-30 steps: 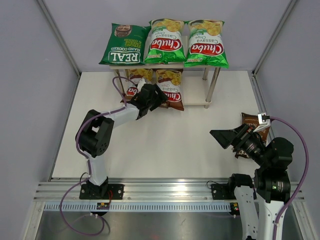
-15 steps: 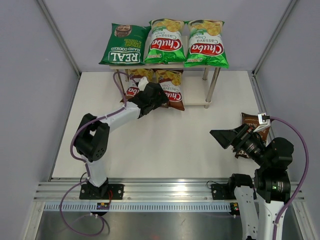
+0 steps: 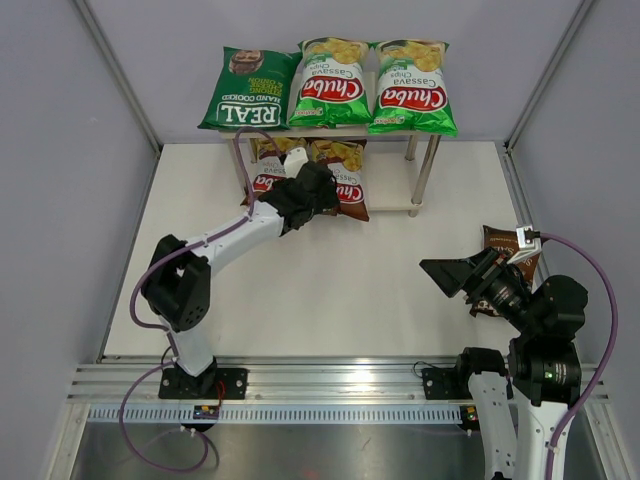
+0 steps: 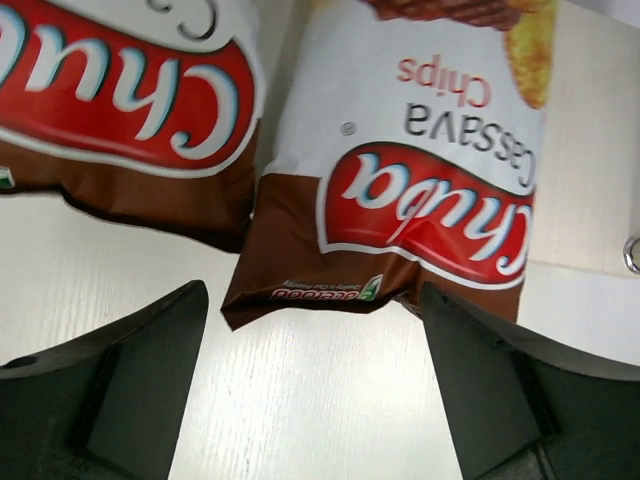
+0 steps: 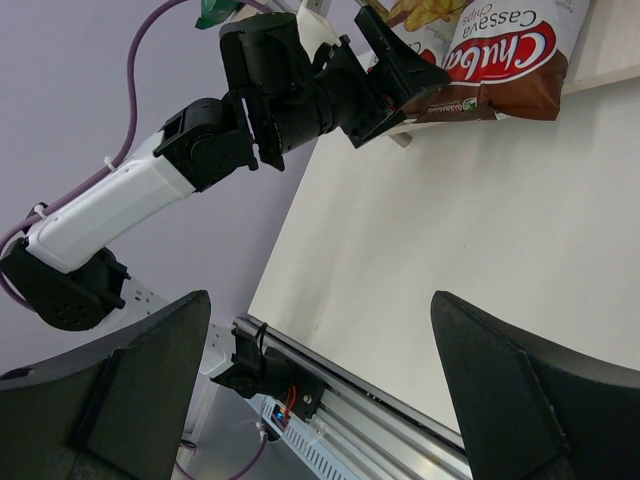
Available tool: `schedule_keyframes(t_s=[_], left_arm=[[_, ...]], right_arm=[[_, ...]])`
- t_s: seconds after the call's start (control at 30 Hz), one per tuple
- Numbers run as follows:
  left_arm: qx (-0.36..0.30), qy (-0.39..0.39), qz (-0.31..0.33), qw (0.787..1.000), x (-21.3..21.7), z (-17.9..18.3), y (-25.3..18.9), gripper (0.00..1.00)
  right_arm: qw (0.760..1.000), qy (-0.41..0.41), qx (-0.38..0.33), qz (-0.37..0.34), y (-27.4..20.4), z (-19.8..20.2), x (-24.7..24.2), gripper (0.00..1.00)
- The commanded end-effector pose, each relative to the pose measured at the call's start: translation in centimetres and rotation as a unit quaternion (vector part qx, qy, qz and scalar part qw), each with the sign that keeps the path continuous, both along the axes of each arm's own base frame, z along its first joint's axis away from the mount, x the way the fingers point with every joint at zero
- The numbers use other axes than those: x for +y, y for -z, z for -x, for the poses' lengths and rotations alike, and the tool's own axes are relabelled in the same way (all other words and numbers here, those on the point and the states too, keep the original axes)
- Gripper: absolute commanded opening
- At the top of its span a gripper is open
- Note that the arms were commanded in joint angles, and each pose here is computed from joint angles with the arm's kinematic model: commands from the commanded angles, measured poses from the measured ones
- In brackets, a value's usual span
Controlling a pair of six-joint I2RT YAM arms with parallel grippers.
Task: Place and organize the chips bags onto the shelf
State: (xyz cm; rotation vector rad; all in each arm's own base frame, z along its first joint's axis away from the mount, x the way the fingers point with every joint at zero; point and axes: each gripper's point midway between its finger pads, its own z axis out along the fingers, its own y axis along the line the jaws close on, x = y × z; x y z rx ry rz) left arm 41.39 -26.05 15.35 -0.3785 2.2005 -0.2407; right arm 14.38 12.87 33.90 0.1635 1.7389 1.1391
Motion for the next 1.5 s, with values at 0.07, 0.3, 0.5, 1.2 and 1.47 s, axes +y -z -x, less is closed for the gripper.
schedule_keyframes(t_s=[0.07,0.3,0.5,1.2,1.47], left_arm=[[-0.097,0.079,-0.013,0.992,-3.1,-1.8,-6.2,0.84],[-0.123,0.161,-0.007,0.979,-6.7,-2.3,-7.2,0.68],[-0.164,0.209,-0.009,0.964,-8.2,3.7,-10.5,0.68],[-0.015,0.376,0.085,0.922,2.3,26.6,-6.5,0.99],[-0.065,0.391,0.077,0.915,6.2,28.8,-8.3,0.99]], right_arm=[[0.999,-0.021,-0.030,-0.004,-1.7,0.7,0.6,0.99],[0.999,-0.013,-0.037,0.014,-1.3,0.1,0.2,0.99],[0.983,0.137,0.017,0.125,3.2,-4.8,-5.2,0.99],[0.813,0.489,0.231,0.216,13.3,-18.0,-25.8,0.99],[0.768,0.512,0.278,0.267,17.0,-17.2,-32.0,0.99]])
